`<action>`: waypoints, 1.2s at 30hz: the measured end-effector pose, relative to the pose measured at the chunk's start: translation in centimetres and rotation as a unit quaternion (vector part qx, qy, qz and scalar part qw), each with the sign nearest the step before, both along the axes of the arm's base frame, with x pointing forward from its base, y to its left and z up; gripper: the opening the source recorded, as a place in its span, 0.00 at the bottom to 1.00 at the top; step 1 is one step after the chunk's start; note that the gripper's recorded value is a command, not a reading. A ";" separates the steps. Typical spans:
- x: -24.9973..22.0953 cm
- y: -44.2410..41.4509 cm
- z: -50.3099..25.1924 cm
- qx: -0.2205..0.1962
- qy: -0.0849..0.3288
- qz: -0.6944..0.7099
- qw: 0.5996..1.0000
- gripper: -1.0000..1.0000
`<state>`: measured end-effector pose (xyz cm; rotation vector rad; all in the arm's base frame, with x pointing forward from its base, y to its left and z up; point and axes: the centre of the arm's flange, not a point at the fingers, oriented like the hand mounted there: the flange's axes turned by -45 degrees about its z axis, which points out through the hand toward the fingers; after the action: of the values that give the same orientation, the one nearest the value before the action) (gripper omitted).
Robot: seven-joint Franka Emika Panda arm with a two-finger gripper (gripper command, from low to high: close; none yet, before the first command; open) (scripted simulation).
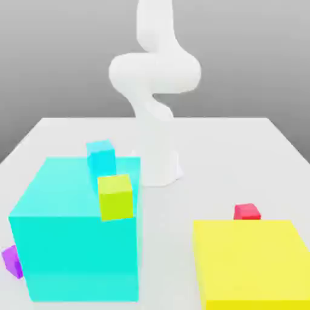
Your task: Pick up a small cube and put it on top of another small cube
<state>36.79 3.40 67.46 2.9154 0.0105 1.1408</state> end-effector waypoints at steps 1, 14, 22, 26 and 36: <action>0.8 1.4 -1.7 -0.004 0.012 0.003 1.000 0.50; 3.7 13.5 -24.1 -0.035 0.163 0.029 0.986 0.50; -0.7 17.5 -36.5 -0.036 0.253 0.043 0.966 0.50; -4.2 18.8 -41.5 -0.033 0.295 0.050 0.954 0.50; -12.0 21.0 -47.9 -0.020 0.363 0.069 0.929 0.50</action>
<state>24.83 24.36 19.58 3.1375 0.2403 0.0028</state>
